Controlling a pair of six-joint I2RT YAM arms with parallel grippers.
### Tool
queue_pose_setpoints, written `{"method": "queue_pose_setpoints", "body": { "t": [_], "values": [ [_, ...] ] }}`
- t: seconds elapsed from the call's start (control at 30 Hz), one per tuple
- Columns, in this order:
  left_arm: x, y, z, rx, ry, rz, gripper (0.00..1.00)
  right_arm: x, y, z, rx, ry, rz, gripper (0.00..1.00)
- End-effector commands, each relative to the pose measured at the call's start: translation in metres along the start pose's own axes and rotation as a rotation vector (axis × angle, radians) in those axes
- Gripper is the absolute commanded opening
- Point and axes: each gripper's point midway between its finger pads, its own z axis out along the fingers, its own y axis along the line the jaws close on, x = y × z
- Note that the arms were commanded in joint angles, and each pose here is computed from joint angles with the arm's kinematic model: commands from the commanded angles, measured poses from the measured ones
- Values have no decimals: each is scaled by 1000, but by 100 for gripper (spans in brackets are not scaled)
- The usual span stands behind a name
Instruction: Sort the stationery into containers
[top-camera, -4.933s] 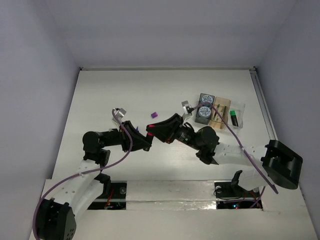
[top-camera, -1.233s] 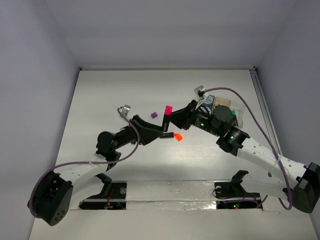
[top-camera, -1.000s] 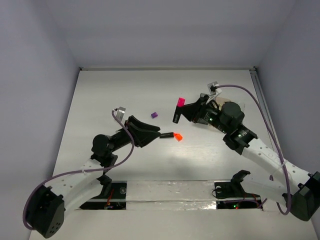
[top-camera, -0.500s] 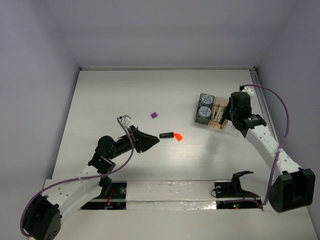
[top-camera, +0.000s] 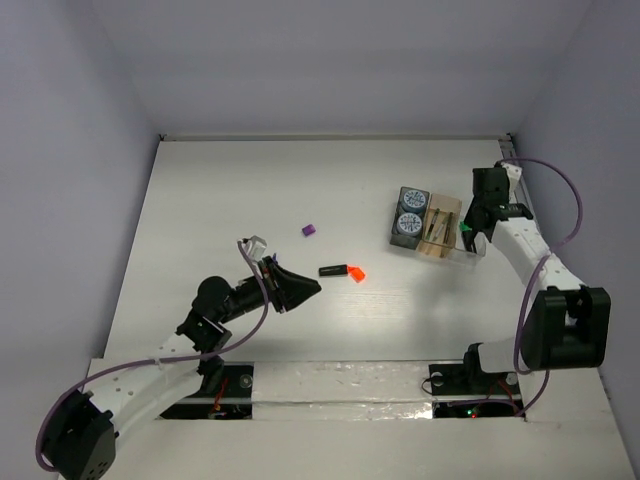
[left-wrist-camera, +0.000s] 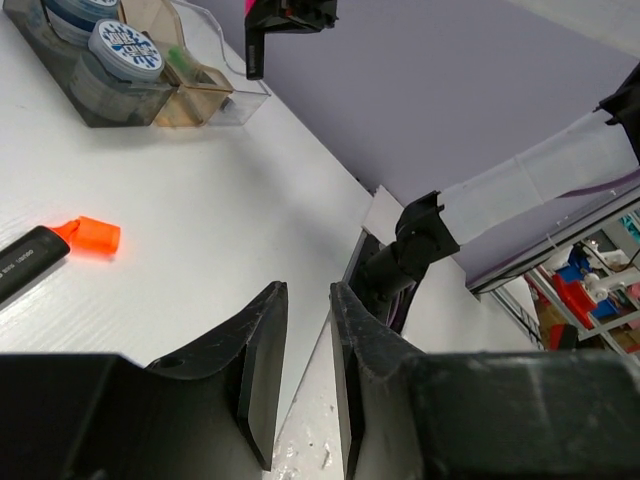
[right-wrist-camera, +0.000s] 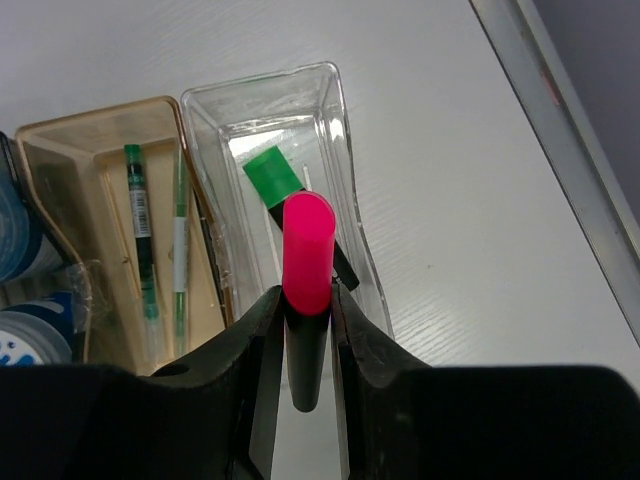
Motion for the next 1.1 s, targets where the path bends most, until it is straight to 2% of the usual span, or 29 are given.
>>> {"method": "queue_pose_setpoints", "body": {
  "t": [0.0,0.2,0.23,0.27,0.37,0.6,0.63,0.7,0.73,0.77,0.8,0.87,0.9,0.97,1.03,1.07],
  "values": [
    [-7,-5,0,24,-38,51,21,-13,7,10,-13,-17,-35,6],
    [-4,3,3,-14,-26,54,19,8,19,32,-24,68,-67,9],
    [-4,5,4,-22,-22,51,18,9,19,32,-23,70,-60,11],
    [-4,5,5,-22,-19,50,18,9,18,33,-20,69,-56,24],
    [-2,10,6,-40,-11,44,18,5,19,29,-32,49,-38,43],
    [-7,20,12,-96,-12,48,17,-27,26,-5,-136,-60,28,50],
    [-7,24,13,-113,-7,58,17,-33,32,-16,-187,-79,47,49],
    [-16,30,17,-161,-25,74,17,-33,43,-29,-284,-91,84,35],
    [-18,36,19,-188,-25,84,17,-39,54,-38,-363,-126,109,25],
    [-33,40,22,-230,-62,133,17,-26,72,-58,-522,-107,116,6],
    [-29,50,22,-289,-32,146,17,-19,84,-69,-619,-94,134,0],
    [-42,65,26,-381,-39,210,15,-15,107,-104,-829,-110,170,0],
    [-42,69,27,-398,-30,221,12,8,117,-109,-870,-68,152,0],
    [-38,81,31,-434,-7,230,5,21,124,-121,-917,-56,137,0],
    [-26,102,34,-500,67,245,6,40,128,-135,-988,-27,120,0],
    [-31,100,42,-498,76,259,7,44,128,-138,-1005,-25,122,0]
  ]
}}
